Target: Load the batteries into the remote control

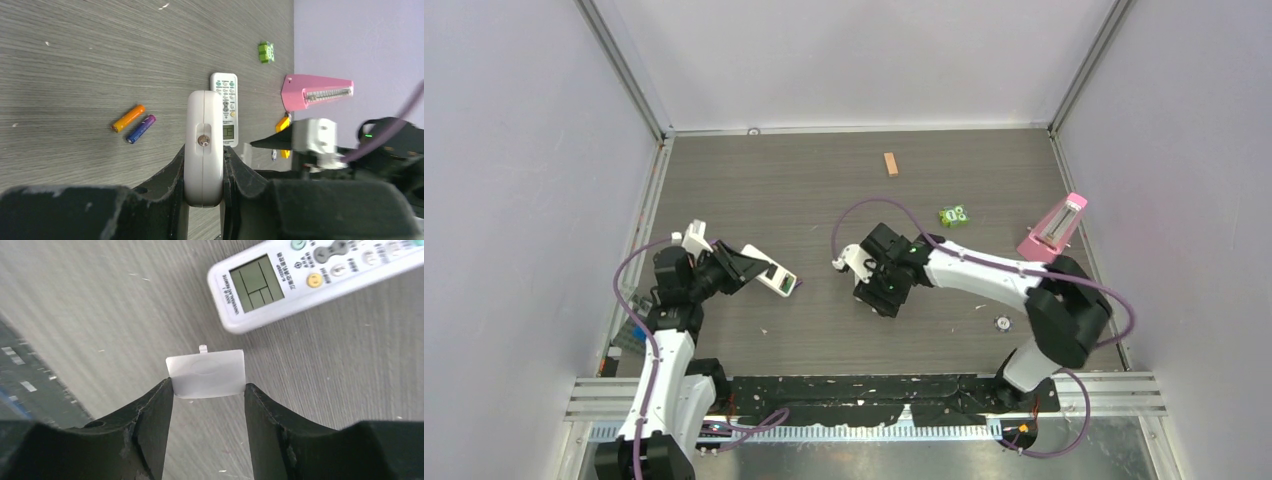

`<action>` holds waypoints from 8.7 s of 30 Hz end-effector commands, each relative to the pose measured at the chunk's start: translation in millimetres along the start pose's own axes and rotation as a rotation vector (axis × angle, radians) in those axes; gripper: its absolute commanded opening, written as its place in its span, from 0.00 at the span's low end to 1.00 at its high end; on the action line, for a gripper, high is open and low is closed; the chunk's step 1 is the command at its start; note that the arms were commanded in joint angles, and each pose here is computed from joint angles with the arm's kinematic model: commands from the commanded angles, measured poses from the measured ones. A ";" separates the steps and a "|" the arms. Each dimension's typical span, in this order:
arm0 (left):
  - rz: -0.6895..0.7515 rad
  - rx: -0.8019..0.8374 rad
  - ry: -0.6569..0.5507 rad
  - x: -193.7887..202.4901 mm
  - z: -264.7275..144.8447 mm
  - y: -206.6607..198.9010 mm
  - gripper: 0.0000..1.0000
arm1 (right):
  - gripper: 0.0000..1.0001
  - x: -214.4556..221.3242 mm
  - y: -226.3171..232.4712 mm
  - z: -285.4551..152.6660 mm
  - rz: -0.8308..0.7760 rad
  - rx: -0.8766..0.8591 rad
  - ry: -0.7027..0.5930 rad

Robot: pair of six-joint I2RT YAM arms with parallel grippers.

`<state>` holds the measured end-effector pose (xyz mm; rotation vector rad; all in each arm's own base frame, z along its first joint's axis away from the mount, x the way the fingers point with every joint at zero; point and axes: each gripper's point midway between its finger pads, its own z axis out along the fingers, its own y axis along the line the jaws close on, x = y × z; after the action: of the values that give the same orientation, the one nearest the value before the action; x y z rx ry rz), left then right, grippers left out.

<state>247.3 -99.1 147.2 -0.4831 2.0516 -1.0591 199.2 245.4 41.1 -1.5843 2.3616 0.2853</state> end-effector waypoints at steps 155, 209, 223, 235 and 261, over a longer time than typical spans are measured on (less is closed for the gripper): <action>-0.018 0.549 0.137 55.1 -26.3 -125.9 0.00 | 0.45 -177.1 55.6 -43.5 0.322 0.136 -0.295; 0.137 0.553 0.170 53.8 -30.6 -136.8 0.00 | 0.43 -180.3 61.7 -64.9 0.215 -0.005 -0.404; 0.095 0.543 0.189 54.2 -27.6 -135.9 0.00 | 0.48 -186.1 78.7 -72.5 0.197 -0.107 -0.403; -0.016 0.495 0.171 50.2 -19.0 -128.1 0.00 | 0.55 -179.9 76.8 -59.7 0.216 -0.081 -0.331; -0.027 0.200 0.007 45.4 4.4 -55.4 0.00 | 0.71 -179.9 44.9 -83.3 0.440 0.087 -0.427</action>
<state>216.5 -167.8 153.7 -0.4874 1.9486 -1.3751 192.9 385.5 143.7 -1.0877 2.4167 0.4735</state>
